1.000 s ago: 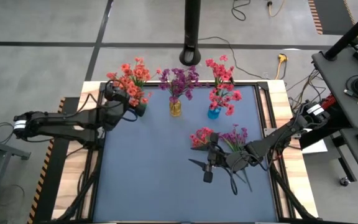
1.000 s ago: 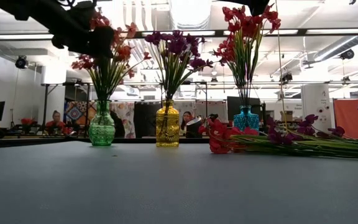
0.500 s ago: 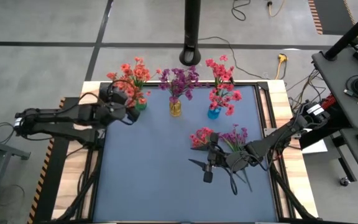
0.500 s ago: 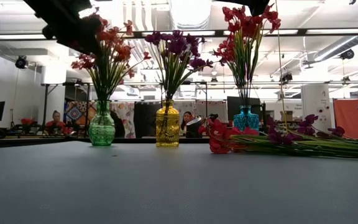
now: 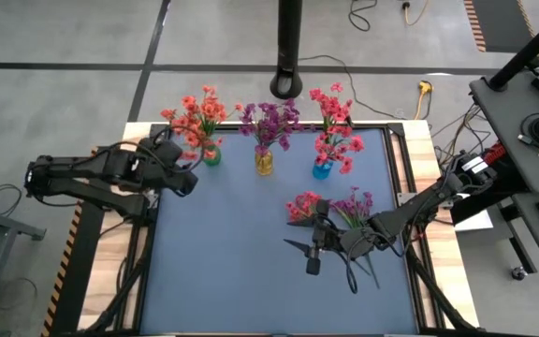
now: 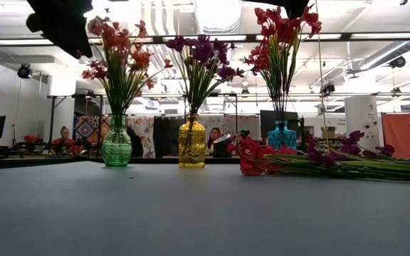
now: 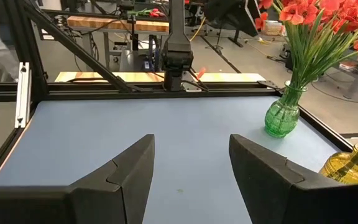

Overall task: Sort flowers into vase by color
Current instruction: Put the orange flowers into the green vase, then put the violet flowers into the yellow vase

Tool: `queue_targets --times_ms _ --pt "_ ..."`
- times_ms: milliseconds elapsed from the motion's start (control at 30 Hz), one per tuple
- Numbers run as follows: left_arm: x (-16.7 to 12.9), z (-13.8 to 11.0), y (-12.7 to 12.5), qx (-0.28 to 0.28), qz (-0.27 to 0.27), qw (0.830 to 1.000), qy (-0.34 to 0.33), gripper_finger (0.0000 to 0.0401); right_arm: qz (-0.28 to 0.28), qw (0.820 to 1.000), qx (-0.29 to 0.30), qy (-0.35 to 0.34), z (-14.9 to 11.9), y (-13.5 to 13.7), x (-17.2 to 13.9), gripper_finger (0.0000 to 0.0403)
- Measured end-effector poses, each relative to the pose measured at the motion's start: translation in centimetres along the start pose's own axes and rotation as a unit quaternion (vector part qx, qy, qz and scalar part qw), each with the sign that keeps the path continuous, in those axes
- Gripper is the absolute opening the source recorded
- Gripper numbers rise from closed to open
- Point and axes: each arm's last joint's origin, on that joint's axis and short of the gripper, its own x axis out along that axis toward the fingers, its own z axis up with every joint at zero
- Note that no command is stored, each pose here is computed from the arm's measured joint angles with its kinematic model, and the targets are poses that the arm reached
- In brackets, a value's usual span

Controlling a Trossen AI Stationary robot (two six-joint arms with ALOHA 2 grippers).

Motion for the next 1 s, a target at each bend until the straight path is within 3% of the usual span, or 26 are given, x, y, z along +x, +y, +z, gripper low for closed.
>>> queue_targets --times_ms 133,333,567,767,1000 --pt "-1.0 0.6 0.3 0.003 -0.026 0.999 0.029 0.0254 0.0 1.0 0.0 0.0 0.0 0.0 0.0 0.0201" --pt "-2.8 1.0 2.0 0.017 -0.018 0.995 0.098 0.0254 0.0 1.0 0.003 0.003 -0.1 0.0 0.0 0.0201" --pt "-4.9 2.2 2.6 0.003 -0.097 0.991 0.087 0.0254 -0.002 1.0 0.01 0.028 -0.6 -0.1 0.0 0.0201" --pt "-6.7 2.3 1.9 0.007 -0.163 0.985 0.063 0.0254 -0.022 0.993 0.033 0.114 -1.0 -0.6 -0.6 0.0201" --pt "-8.7 1.3 -0.9 0.026 -0.225 0.974 0.03 0.0254 -0.073 0.965 0.083 0.239 -1.9 -1.5 -1.8 0.0201"
